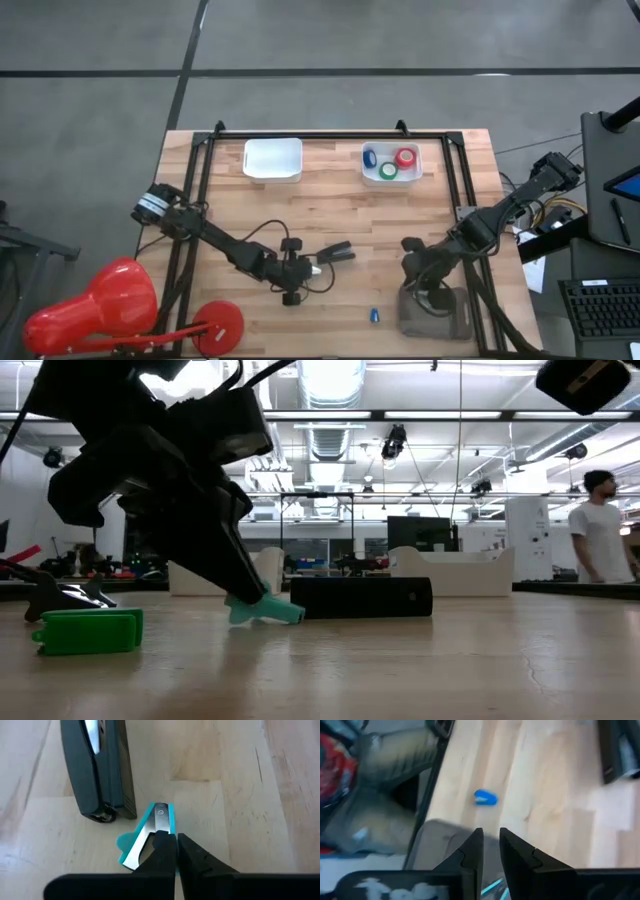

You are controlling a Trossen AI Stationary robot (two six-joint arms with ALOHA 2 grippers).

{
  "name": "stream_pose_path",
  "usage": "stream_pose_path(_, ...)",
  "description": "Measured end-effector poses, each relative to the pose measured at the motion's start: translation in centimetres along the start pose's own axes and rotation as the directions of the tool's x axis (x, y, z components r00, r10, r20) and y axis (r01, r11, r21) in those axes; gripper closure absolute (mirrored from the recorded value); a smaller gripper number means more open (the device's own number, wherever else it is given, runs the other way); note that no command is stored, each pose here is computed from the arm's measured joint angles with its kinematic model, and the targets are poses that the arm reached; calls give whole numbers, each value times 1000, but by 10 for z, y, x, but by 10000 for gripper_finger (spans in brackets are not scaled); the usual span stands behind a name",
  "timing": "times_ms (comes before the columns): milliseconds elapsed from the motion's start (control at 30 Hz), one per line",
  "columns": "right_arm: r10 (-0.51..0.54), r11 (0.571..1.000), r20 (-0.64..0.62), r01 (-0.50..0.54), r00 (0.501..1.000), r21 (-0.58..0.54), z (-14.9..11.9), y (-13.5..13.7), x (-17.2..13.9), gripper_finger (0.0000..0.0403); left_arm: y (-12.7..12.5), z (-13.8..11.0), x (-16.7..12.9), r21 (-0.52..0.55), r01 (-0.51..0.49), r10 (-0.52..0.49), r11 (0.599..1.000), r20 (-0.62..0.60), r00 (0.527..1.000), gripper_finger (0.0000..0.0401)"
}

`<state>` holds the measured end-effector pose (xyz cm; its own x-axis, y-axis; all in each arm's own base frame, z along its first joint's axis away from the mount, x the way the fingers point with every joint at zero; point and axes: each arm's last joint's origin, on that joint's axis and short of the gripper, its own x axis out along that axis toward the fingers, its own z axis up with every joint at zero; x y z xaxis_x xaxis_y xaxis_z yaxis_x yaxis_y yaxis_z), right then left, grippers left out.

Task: Pick and place Stapler, Stapler remover, tape
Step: Put the light blue staple remover into the gray bin

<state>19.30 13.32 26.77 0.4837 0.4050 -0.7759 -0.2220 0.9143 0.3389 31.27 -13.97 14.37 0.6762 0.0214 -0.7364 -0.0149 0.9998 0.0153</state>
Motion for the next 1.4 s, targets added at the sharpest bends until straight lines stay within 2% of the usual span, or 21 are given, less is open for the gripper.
stream_pose_path(167,-87,995,117,92,989,-37,8,-3,-1,337,-3,11,-3,25,1,-1,1000,29,1000,397)
stream_pose_path(333,-185,979,268,201,946,-34,23,-11,-3,328,-8,31,-8,66,1,-7,998,92,996,398)
stream_pose_path(500,-211,974,339,227,917,-10,36,-24,-3,320,-12,51,-14,115,-12,-6,993,155,988,398)
stream_pose_path(733,-276,961,313,269,909,67,47,-47,17,301,-16,74,-23,196,-48,2,980,226,974,398)
stream_pose_path(867,-298,955,317,284,900,89,55,-59,33,268,-17,79,-26,223,-63,7,973,242,970,397)
stream_pose_path(1100,-272,962,334,252,902,102,67,-74,58,210,-16,80,-26,235,-86,26,968,250,968,397)
stream_pose_path(1400,-233,967,341,178,911,184,74,-90,76,212,-15,81,-27,245,-116,51,963,259,965,397)
